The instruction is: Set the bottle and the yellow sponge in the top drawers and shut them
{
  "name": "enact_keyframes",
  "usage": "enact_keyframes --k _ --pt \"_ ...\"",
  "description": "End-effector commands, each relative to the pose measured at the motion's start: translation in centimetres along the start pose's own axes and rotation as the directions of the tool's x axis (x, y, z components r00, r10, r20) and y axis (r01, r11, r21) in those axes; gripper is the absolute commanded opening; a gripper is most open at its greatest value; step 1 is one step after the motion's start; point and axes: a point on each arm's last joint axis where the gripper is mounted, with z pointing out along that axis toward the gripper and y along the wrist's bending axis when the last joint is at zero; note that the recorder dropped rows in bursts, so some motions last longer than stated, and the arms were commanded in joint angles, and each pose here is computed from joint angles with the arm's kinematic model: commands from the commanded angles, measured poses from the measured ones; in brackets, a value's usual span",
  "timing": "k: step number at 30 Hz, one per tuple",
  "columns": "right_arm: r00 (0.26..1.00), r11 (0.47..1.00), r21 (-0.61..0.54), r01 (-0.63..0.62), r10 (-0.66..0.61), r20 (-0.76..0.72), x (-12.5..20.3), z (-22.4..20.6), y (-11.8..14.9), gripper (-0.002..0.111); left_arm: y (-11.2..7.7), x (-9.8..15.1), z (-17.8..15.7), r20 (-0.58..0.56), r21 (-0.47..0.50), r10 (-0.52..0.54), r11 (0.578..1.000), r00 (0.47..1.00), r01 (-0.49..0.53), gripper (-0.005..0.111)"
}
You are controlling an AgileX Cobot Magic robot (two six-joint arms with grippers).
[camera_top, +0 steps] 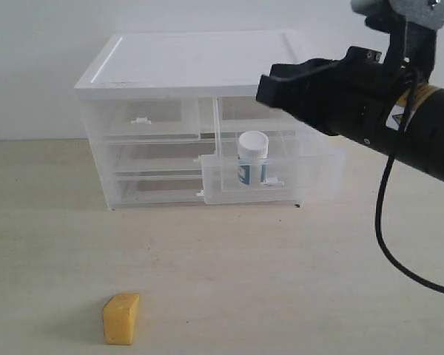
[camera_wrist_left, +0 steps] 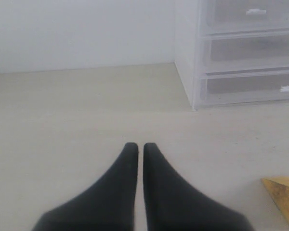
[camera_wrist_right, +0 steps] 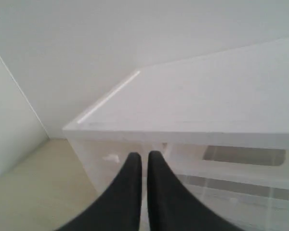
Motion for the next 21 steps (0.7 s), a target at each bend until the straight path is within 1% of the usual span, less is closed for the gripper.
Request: enact_keyframes --k 1,2,3,4,5,9,12,13,14,15,16,17,21 --pt "0.947 0.95 0.009 0.312 -0.31 -0.079 0.2 -0.1 -0.2 0.0 0.0 0.1 0.0 0.001 -0.003 -0.004 1.0 1.0 0.004 0.004" --pt "0.93 0.937 0.012 0.349 -0.345 -0.131 0.1 0.1 -0.3 0.0 0.0 0.1 0.0 0.001 -0.003 -0.004 1.0 1.0 0.004 0.004" --pt "0.899 0.922 0.015 0.387 -0.373 -0.228 -0.2 0.4 -0.3 0.0 0.0 0.1 0.0 0.001 -0.003 -0.004 1.0 1.0 0.004 0.004" --pt "0.879 0.913 0.014 0.408 -0.389 -0.278 -0.7 0.5 -0.3 0.0 0.0 0.1 0.0 0.001 -0.003 -0.004 1.0 1.0 0.004 0.004" --pt "0.843 0.899 0.013 0.437 -0.405 -0.355 -2.0 0.8 0.0 0.0 0.0 0.1 0.0 0.001 -0.003 -0.004 1.0 1.0 0.004 0.004" --pt "0.787 0.888 0.016 0.46 -0.399 -0.47 -4.5 0.7 0.5 0.0 0.0 0.1 0.0 0.001 -0.003 -0.004 1.0 1.0 0.004 0.004" --pt "0.76 0.887 -0.001 0.461 -0.395 -0.516 -5.5 0.9 0.9 0.0 0.0 0.1 0.0 0.001 -0.003 -0.004 1.0 1.0 0.004 0.004" --pt "0.741 0.891 -0.044 0.451 -0.401 -0.538 -5.5 1.4 1.2 0.0 0.0 0.1 0.0 0.001 -0.003 -0.004 1.0 1.0 0.004 0.004" --pt "0.718 0.899 -0.118 0.421 -0.41 -0.562 -4.9 2.2 1.7 0.0 0.0 0.1 0.0 0.001 -0.003 -0.004 1.0 1.0 0.004 0.004" --pt "0.707 0.906 -0.164 0.389 -0.408 -0.577 -4.5 2.7 2.0 0.0 0.0 0.1 0.0 0.001 -0.003 -0.004 1.0 1.0 0.004 0.004" --pt "0.68 0.906 -0.236 0.352 -0.421 -0.6 -3.7 3.7 2.4 0.0 0.0 0.1 0.0 0.001 -0.003 -0.004 1.0 1.0 0.004 0.004" --pt "0.672 0.903 -0.251 0.348 -0.427 -0.605 -3.5 4.2 2.3 0.0 0.0 0.1 0.0 0.001 -0.003 -0.004 1.0 1.0 0.004 0.004" --pt "0.662 0.905 -0.246 0.347 -0.423 -0.619 -2.4 6.5 1.8 0.0 0.0 0.1 0.0 0.001 -0.003 -0.004 1.0 1.0 0.004 0.004"
